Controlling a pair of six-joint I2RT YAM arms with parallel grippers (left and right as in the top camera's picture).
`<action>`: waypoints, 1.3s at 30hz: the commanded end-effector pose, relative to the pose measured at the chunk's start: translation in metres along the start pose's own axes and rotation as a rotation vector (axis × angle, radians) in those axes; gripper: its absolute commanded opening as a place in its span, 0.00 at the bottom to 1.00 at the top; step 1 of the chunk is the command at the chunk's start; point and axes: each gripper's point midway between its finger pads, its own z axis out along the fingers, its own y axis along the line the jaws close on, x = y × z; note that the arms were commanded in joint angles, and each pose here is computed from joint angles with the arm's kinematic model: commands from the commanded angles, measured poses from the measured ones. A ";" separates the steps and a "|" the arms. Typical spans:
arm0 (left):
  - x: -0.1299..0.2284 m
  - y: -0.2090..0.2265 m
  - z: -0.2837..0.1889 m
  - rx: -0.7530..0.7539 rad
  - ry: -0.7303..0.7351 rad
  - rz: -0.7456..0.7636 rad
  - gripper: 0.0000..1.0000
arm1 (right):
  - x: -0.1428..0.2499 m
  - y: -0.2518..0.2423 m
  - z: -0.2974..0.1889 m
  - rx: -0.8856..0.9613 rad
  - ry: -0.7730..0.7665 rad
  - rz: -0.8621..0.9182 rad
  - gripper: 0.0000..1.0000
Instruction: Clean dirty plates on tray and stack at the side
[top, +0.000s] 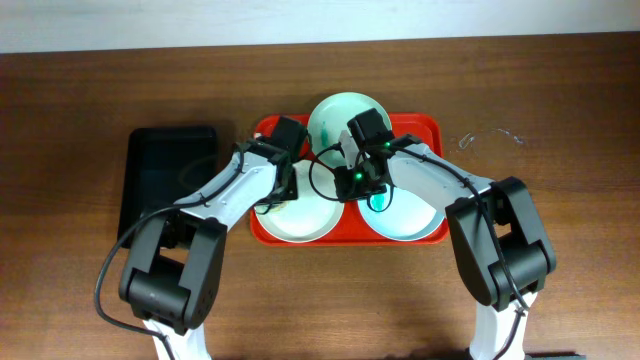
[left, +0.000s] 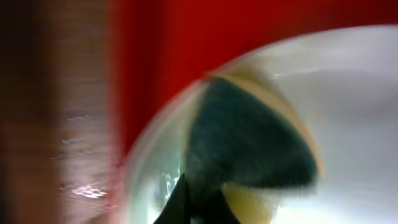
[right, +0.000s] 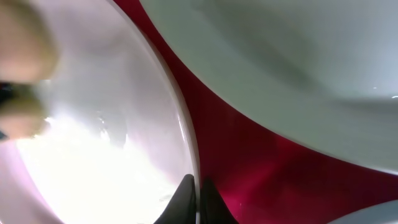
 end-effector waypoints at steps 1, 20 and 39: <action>-0.008 0.052 0.006 -0.284 -0.056 0.017 0.00 | 0.009 -0.010 0.008 0.050 0.031 -0.002 0.04; 0.040 -0.048 -0.021 0.366 0.182 0.036 0.00 | 0.009 -0.012 0.008 0.060 0.030 0.016 0.04; -0.005 0.043 -0.058 -0.099 -0.047 -0.022 0.00 | 0.007 -0.012 0.000 0.082 0.027 0.015 0.04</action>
